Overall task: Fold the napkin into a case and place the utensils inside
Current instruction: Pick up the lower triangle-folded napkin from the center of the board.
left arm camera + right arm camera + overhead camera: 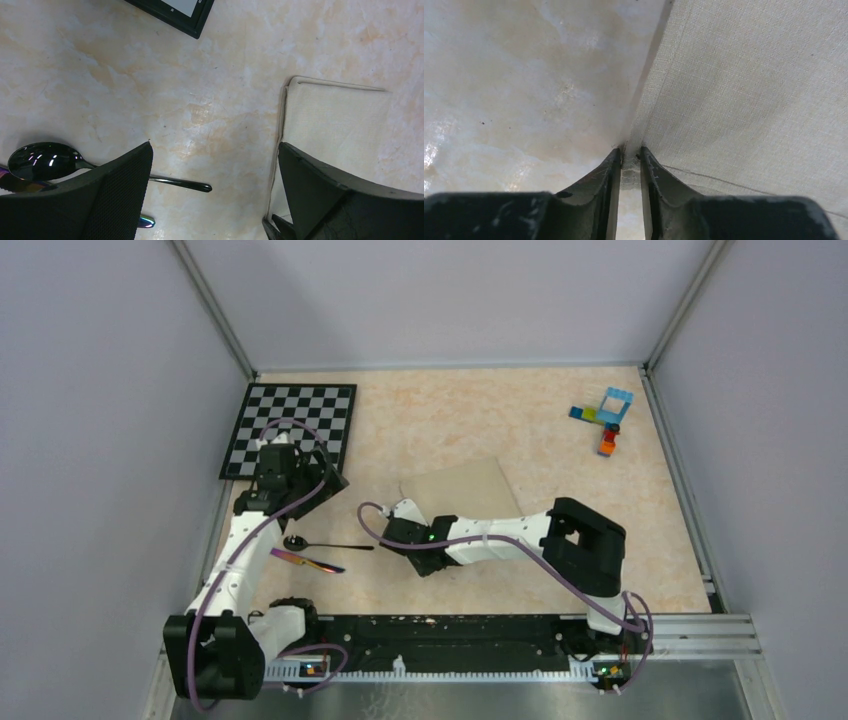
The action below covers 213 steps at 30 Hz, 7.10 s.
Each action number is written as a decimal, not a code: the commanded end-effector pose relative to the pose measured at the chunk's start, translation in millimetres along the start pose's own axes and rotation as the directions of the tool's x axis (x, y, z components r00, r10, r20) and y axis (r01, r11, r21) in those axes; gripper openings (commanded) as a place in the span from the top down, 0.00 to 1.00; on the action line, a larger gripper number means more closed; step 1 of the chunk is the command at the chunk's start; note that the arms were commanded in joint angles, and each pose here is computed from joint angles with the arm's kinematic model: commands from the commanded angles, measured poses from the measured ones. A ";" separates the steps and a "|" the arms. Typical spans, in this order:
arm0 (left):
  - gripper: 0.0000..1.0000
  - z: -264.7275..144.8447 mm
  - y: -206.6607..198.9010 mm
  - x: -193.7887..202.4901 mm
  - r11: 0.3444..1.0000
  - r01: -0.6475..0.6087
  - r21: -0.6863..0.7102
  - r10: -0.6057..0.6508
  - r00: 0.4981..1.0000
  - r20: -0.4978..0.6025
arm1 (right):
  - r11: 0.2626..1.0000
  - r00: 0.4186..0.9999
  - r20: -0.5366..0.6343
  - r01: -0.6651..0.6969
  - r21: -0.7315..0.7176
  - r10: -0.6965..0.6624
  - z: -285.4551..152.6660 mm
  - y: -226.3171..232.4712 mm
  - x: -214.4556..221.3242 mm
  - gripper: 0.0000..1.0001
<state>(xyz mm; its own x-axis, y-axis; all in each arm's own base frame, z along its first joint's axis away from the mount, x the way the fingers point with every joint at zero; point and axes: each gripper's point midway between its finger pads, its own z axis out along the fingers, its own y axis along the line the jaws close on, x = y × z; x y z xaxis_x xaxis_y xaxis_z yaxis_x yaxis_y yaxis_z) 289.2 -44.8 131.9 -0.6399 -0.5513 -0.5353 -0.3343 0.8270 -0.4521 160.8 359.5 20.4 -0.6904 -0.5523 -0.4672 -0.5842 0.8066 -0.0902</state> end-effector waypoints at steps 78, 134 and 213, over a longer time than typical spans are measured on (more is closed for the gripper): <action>0.01 -6.3 -93.0 127.7 0.793 0.029 0.608 0.254 0.892 -0.374 | 0.724 0.728 -0.128 -0.685 -0.080 0.674 -37.1 -214.3 78.4 0.72; 0.03 -1.0 -115.4 128.3 0.765 0.004 0.644 0.317 0.868 -0.382 | 0.738 0.747 0.031 -0.662 0.131 0.664 -35.5 -264.2 55.8 0.96; 0.01 7.8 -71.2 105.9 0.810 0.150 0.566 0.117 0.905 -0.408 | 0.876 0.996 0.063 -0.020 -0.481 0.057 -33.0 -11.7 -4.2 1.00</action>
<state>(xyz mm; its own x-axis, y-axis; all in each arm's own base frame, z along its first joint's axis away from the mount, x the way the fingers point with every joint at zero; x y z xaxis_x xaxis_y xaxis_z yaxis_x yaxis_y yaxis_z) 251.4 -143.8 93.6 -0.8858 -0.3854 -0.2583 -0.0255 0.5963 -0.8024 156.2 313.6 18.9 -0.6736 -0.6182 -0.4050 -0.7038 0.7039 0.0961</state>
